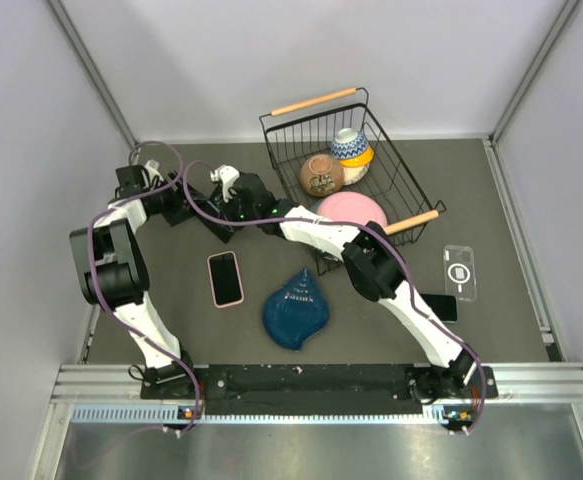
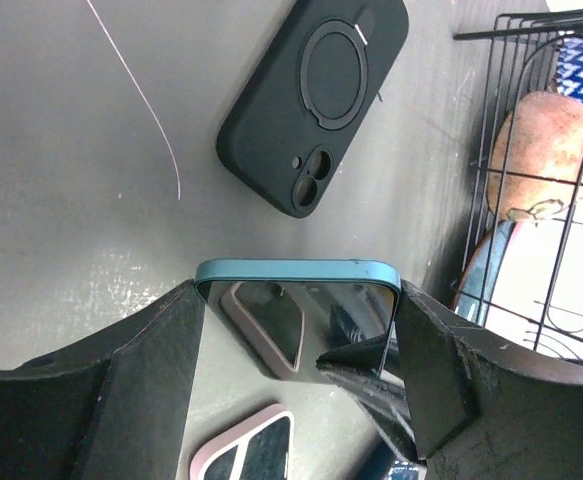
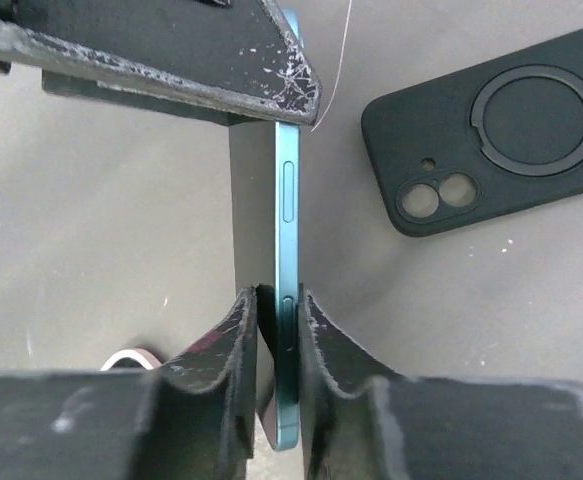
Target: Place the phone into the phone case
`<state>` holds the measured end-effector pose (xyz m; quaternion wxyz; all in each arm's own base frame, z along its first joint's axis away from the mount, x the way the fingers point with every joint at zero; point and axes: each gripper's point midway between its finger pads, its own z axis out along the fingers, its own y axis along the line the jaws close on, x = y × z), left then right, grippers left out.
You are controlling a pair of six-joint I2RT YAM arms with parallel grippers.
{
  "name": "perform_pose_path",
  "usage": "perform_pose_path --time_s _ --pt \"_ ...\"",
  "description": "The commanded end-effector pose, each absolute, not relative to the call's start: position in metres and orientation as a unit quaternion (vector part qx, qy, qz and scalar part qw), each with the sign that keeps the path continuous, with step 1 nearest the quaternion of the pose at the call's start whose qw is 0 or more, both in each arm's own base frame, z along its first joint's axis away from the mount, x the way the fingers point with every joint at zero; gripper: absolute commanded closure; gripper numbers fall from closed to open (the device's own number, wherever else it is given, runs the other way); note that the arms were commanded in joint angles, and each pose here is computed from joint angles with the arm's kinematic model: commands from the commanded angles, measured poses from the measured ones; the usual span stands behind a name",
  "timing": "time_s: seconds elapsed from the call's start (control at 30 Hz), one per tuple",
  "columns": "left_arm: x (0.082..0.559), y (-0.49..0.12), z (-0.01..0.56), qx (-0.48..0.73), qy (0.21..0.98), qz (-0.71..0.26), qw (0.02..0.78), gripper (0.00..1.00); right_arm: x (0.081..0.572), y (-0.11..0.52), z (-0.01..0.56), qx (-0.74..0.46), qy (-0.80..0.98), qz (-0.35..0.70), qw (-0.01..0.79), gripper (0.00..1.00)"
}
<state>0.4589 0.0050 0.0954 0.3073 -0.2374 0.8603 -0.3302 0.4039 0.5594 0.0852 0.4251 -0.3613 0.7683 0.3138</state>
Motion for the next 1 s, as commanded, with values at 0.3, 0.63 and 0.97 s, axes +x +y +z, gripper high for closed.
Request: perform_pose_path --time_s 0.3,0.63,0.97 --pt "0.464 0.023 0.193 -0.184 0.836 -0.272 0.440 0.01 0.419 0.563 0.208 -0.302 0.724 0.352 0.511 1.00" --pt "0.466 0.058 0.222 -0.181 0.853 -0.161 0.463 0.03 0.400 0.500 0.346 -0.232 0.699 0.399 0.546 1.00" --pt "0.486 0.033 0.185 -0.063 0.893 -0.156 0.417 0.01 0.359 0.394 0.435 -0.152 0.679 0.377 0.611 1.00"
